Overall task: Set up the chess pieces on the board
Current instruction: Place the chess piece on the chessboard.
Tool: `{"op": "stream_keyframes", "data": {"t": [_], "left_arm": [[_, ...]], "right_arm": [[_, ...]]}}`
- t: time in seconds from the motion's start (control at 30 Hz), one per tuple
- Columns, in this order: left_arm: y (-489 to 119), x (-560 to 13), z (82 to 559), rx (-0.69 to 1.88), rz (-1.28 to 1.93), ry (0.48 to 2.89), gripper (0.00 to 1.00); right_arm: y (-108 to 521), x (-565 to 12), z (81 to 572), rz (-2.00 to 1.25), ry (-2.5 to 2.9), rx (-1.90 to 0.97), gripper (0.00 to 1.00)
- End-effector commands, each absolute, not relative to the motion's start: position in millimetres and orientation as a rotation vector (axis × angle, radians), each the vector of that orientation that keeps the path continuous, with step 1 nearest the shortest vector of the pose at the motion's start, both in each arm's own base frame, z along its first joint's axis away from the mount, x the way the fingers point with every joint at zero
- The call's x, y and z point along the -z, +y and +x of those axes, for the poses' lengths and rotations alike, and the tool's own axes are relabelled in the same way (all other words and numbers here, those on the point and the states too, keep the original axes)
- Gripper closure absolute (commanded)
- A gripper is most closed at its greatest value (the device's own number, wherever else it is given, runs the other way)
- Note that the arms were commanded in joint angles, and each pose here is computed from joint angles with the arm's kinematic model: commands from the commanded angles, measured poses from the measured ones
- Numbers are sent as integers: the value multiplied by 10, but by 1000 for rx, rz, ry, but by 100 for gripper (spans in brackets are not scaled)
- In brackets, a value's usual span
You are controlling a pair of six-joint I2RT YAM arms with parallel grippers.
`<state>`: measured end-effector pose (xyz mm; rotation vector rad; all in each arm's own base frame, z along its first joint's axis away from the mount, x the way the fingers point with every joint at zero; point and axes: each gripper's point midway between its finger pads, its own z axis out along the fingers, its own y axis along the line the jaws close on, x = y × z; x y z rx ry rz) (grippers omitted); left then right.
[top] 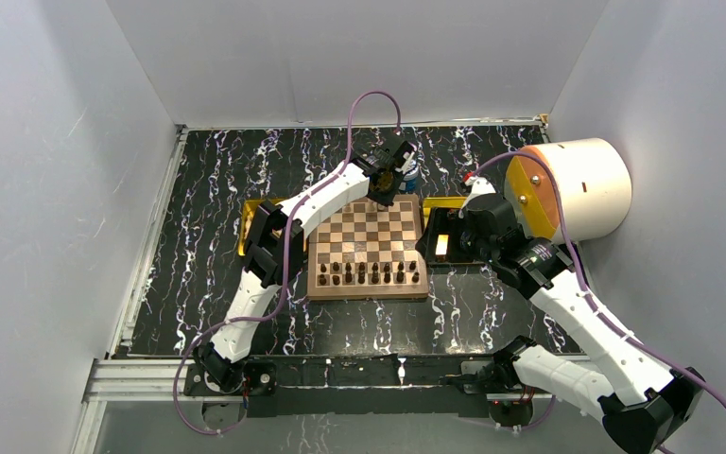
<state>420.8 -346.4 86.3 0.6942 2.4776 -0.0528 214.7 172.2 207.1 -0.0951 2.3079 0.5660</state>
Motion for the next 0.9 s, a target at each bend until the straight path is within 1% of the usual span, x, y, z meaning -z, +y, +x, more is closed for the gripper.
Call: {"op": "stream_keyframes", "data": {"t": [0.0,0.53,0.87], "left_arm": [[-3526,-900,4223,76,685,2461,92],[-3534,-823,4210,81,680,2477,88],[-3522,-661,4193,64,683,2500,85]], "right_arm": [[1783,-2262,2222,-97,2231,-602,1],[1755,-2322,2200,-76,2214,-610,1],[1680,-2351,2142,-72,2209,-595,1]]}}
